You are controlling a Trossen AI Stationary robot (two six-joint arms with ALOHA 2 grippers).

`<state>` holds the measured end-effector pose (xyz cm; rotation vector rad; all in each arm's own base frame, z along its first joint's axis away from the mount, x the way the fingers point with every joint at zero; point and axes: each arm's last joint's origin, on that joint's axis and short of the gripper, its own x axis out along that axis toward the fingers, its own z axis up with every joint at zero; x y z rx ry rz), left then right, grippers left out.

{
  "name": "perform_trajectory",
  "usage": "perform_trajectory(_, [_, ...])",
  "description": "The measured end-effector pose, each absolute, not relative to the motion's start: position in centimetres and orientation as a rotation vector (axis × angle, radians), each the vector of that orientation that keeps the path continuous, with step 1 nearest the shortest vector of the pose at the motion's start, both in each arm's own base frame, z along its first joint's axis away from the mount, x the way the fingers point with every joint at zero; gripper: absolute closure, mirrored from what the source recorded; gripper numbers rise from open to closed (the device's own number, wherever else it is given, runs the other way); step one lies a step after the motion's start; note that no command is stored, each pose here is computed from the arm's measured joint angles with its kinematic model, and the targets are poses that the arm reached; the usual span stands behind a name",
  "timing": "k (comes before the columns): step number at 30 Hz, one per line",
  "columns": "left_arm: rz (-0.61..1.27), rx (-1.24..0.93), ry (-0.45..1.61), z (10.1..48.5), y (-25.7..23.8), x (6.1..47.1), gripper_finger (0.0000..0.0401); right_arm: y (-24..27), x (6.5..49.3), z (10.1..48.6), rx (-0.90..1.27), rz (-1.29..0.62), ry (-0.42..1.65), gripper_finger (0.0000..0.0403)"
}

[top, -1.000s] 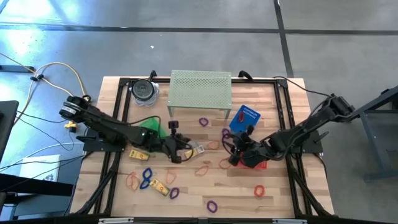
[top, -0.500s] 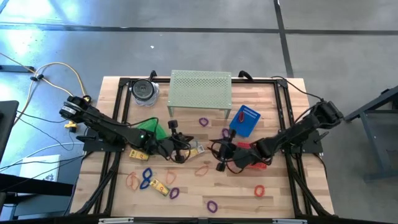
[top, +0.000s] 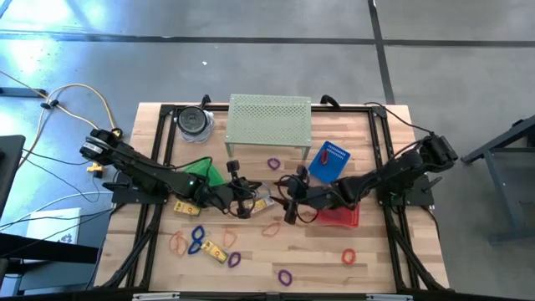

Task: Pick & Place Office Desk Supplies
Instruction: Put the blue rubberband into the red basket

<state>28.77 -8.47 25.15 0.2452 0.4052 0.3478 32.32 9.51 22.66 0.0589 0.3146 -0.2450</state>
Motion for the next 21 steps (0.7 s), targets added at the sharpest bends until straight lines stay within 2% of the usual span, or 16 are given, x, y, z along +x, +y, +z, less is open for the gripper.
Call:
perform_trajectory(5, [0.348,0.245,0.405,25.2,-8.5,28.8,0.0400,9.2,32.4,22.7,0.083,-0.245,0.314,0.0121])
perform_trajectory(9, [0.348,0.245,0.405,25.2,-8.5,28.8,0.0400,8.6,32.7,22.7,0.113,-0.203,0.320,0.0096])
perform_trajectory(15, [0.356,0.247,0.403,25.2,-8.4,28.8,0.0400,7.4,33.4,22.2,0.168,-0.191,0.321,0.0095])
perform_trajectory(21, [0.357,0.247,0.403,25.2,-8.4,28.8,0.0400,7.0,34.1,21.6,0.168,-0.127,0.314,0.0116])
